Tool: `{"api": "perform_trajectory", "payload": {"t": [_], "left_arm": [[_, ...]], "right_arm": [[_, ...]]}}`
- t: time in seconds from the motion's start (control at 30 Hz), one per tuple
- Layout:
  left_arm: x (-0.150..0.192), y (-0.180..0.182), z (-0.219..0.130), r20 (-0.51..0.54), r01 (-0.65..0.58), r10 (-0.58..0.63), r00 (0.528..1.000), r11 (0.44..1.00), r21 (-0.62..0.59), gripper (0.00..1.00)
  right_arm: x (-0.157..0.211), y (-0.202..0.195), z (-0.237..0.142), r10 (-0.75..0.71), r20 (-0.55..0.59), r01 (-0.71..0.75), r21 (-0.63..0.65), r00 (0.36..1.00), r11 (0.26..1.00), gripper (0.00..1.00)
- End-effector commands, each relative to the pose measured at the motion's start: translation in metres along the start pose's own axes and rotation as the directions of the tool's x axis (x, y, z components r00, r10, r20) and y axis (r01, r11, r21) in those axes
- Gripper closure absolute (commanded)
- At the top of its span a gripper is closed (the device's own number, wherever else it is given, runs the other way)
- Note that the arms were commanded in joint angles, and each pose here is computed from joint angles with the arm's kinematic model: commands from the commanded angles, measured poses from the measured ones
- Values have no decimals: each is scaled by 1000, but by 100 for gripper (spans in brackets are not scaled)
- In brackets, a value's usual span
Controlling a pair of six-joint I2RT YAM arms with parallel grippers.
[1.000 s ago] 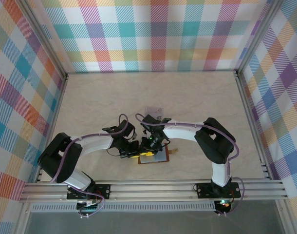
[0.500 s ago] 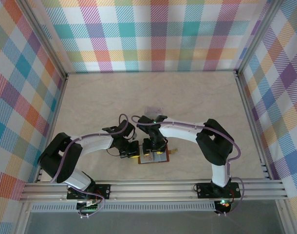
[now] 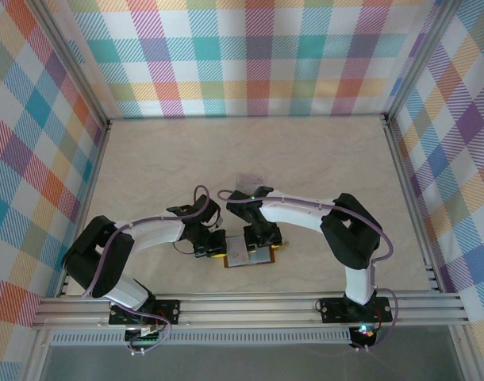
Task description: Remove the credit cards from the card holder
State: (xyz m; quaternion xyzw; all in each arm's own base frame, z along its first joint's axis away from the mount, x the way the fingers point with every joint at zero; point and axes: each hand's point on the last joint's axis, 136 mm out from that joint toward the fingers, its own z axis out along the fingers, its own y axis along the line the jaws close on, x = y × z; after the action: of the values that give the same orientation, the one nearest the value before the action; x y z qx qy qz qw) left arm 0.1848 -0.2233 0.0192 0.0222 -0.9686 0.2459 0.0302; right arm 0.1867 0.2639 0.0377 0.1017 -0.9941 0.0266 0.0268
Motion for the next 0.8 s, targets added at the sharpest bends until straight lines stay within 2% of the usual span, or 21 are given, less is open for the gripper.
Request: {"api": "perform_trajectory", "payload": {"t": [0.0,0.17,0.33,0.5,0.6,0.77], "left_arm": [[0,2,-9,3,-1,1,1000,1000,-25,98],[-3,-6,-14,14,-7,7,1000,1000,-4,98],[-6,-17,-20,27,-16,16,1000,1000,20,98],[-9,-27,-20,34,-19,17,999,999,45,99],[-9,-33,-12,13,-14,13,1000,997,74,99],[-9,-26,-2,-7,-23,23,1000,999,25,99]], "right_arm": [[6,-21,-7,-2,5,1,54,1000,999,42],[5,-19,-13,7,24,-7,2,1000,1000,44],[0,6,-24,31,53,-21,-189,998,982,48],[-4,38,-28,73,21,-56,-443,997,895,60],[-7,53,-30,79,-7,-70,-553,997,830,68],[-10,65,-24,69,-31,-73,-607,997,792,81]]}}
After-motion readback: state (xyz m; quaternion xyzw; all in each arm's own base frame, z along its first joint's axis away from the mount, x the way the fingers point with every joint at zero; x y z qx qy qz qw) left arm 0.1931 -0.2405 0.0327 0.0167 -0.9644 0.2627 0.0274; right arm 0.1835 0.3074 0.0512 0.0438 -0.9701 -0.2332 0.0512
